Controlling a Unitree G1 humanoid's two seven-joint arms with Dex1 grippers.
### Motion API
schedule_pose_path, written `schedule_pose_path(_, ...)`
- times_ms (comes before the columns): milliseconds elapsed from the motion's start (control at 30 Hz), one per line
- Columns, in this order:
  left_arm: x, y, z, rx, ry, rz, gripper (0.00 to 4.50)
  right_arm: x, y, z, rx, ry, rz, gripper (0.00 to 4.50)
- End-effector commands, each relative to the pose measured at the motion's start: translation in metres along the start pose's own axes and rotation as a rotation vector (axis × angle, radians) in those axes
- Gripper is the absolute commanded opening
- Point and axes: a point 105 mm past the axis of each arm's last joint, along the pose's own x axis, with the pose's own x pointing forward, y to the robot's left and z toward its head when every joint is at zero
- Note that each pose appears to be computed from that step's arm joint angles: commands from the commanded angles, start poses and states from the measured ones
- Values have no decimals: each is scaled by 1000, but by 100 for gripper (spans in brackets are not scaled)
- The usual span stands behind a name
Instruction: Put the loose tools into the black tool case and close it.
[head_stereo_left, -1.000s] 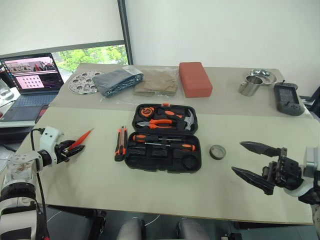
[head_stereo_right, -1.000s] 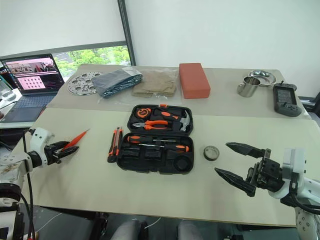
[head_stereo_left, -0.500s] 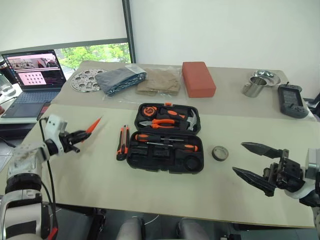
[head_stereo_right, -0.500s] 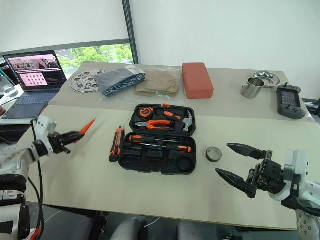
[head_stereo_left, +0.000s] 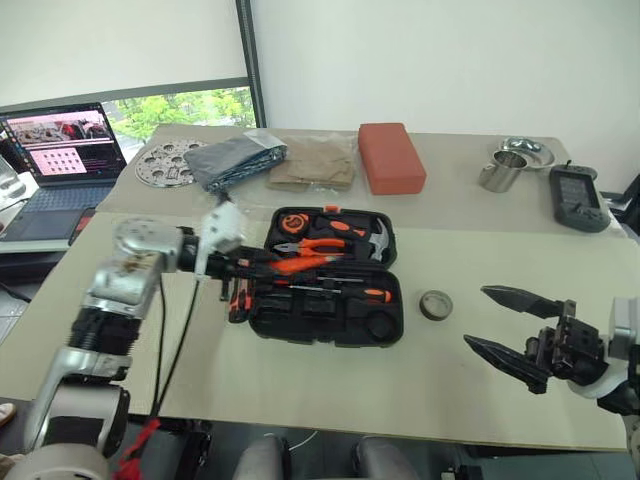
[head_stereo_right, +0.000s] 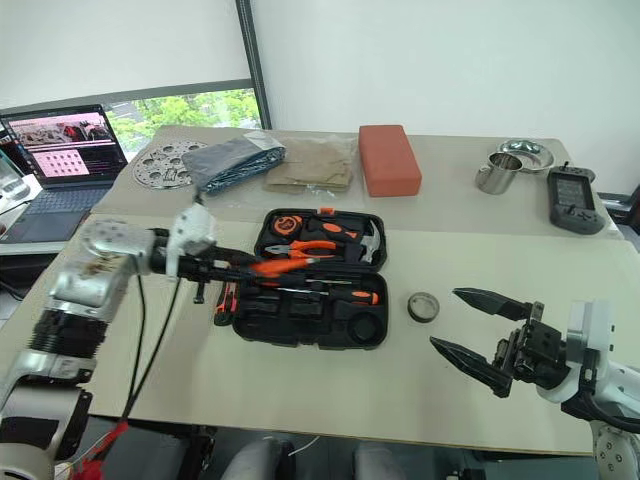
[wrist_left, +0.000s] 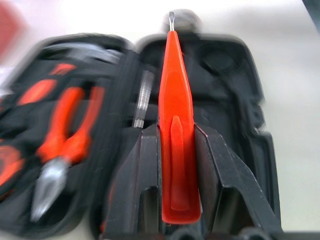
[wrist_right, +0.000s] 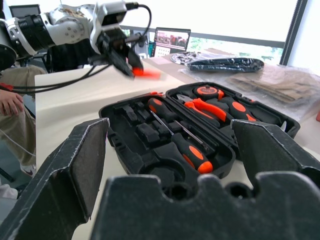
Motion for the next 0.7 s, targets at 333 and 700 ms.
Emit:
schedule_pose_path(333,14,17,-19,97,164,-43,46,-2,5,11,-67,0,-16,450)
schedule_pose_path(700,18,12,-33,72,231,-60,46,1,3,12,-74,6,-21,450)
